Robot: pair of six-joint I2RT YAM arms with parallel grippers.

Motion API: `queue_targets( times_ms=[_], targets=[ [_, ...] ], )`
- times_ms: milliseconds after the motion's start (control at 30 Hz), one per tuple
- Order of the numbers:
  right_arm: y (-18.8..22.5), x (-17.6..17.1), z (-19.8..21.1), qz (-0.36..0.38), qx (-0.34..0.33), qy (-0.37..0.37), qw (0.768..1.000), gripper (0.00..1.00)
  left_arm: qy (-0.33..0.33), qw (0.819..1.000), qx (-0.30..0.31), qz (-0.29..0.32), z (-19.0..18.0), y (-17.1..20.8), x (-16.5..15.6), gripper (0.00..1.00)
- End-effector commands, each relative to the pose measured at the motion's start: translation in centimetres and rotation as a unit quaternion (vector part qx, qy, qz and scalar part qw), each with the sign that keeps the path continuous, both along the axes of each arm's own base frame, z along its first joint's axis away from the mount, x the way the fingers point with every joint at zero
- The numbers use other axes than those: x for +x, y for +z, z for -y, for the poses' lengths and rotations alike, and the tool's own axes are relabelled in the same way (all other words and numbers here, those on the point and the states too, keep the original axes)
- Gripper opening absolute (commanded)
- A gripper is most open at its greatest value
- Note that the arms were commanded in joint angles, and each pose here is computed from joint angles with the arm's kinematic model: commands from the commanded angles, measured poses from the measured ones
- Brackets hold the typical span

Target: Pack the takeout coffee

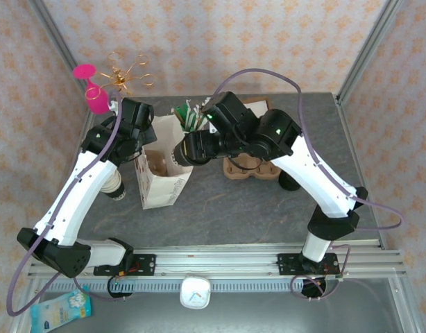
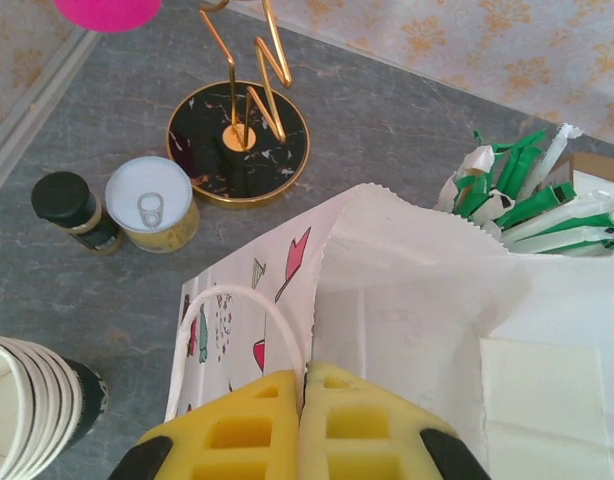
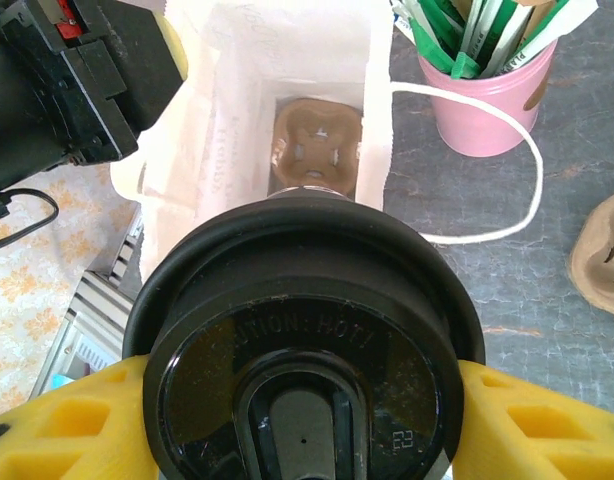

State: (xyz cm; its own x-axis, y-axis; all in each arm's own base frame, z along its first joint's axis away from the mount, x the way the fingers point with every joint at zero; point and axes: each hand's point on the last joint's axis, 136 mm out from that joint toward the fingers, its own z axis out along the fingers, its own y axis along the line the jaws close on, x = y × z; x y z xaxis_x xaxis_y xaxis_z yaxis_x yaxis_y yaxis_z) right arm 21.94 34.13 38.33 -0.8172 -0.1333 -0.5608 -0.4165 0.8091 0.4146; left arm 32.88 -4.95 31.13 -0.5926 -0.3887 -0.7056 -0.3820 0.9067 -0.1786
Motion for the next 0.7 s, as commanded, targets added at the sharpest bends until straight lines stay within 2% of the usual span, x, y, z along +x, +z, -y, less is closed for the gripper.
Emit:
queue_targets(
  times_ms=[0,200,367,667],
  targets=[
    [0.3,-0.3,-0.7,0.002,0.004,0.016,1.0,0.57,0.004,0.998,-0.05,0.039,0.5,2.3,0.0,0.0],
    [-0.7,-0.3,-1.4,-0.013,-0.003,0.018,1.0,0.55,-0.009,0.985,-0.152,0.077,2.8,3.3,-0.3,0.0],
    [-2.5,-0.8,-1.6,-0.024,-0.027,0.018,0.999,0.54,-0.01,0.974,-0.21,0.088,3.9,2.9,-0.9,0.0],
    [-5.8,-0.8,-0.5,-0.045,-0.072,-0.005,0.996,0.54,-0.014,0.939,-0.329,0.097,7.5,1.2,-2.4,0.0]
  ],
)
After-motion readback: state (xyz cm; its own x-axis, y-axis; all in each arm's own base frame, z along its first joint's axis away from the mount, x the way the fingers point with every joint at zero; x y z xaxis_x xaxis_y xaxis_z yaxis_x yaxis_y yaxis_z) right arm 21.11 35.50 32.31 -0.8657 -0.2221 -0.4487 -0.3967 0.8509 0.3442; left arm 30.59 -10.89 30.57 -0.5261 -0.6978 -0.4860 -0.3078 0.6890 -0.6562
